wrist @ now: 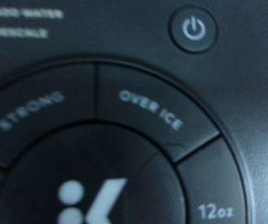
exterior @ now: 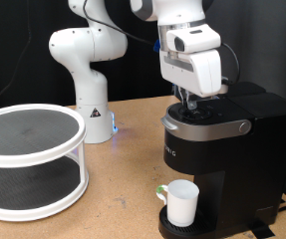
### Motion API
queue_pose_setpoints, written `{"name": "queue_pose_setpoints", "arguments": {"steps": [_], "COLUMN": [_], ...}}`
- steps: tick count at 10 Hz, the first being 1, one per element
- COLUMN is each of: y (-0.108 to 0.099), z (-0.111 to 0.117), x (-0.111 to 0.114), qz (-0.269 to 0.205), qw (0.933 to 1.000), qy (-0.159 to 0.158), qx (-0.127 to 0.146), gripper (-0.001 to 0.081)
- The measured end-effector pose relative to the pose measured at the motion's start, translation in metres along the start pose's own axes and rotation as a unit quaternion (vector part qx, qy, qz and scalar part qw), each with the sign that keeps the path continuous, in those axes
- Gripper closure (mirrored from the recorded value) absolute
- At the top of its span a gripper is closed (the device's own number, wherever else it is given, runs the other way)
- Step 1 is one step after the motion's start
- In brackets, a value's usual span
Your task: Make a cup of coffee with the keurig machine
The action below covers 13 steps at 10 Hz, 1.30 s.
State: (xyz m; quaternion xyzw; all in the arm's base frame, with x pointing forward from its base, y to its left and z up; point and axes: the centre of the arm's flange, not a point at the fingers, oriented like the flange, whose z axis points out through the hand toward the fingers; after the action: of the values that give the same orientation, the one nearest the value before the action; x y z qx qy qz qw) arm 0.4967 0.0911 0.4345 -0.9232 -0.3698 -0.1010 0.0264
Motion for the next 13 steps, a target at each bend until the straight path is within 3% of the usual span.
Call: {"name": "queue_pose_setpoints", "arguments": {"steps": [7,10,13], "y": [0.0052,0.0036,0.0118], "z": [0.0096,0.0102,0.0125], "x": [0.0074,0.0057,0.0114], "qz": [-0.005,-0.020,-0.002], "qw": [1.0000,0.9990,0.9953], "qy": [0.007,-0.039,-0.088], "qx": [-0.004,0.010,0.041], "gripper": [0.0805,0.0805,0.0805]}}
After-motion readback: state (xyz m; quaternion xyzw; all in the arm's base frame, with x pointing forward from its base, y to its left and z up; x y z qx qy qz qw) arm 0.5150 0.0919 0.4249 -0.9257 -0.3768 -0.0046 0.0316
